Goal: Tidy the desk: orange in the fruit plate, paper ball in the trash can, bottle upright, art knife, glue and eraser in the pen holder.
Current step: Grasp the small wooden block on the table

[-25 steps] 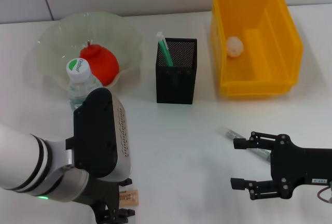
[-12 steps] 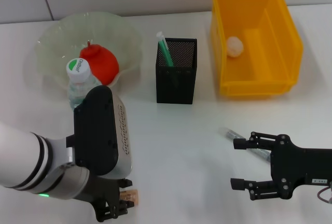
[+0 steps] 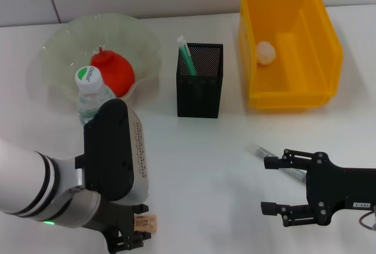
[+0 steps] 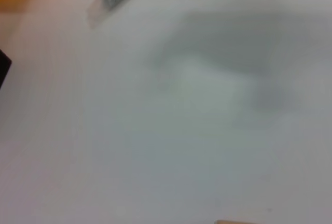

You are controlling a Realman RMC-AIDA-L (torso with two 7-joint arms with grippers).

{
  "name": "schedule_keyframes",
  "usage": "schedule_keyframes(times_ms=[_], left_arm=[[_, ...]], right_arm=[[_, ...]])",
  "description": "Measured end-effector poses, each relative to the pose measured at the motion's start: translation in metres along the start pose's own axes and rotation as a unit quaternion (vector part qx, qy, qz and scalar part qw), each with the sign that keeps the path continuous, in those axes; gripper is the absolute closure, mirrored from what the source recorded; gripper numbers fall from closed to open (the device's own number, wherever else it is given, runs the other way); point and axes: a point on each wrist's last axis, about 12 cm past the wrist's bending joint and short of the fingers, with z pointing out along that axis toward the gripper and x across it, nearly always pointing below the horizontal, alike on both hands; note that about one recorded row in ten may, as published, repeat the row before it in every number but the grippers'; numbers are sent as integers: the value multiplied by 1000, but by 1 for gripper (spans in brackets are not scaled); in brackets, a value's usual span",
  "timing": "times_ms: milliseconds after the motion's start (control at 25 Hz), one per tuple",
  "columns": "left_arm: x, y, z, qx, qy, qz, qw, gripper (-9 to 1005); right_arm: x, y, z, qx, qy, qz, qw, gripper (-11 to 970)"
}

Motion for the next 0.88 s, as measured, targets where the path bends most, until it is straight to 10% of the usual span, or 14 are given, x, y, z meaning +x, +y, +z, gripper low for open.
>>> schedule_keyframes(times_ms=[880], left_arm=[[1,3,6,5,7,-4,1000,544]], right_arm=[[1,1,0,0,0,1,1000,123]])
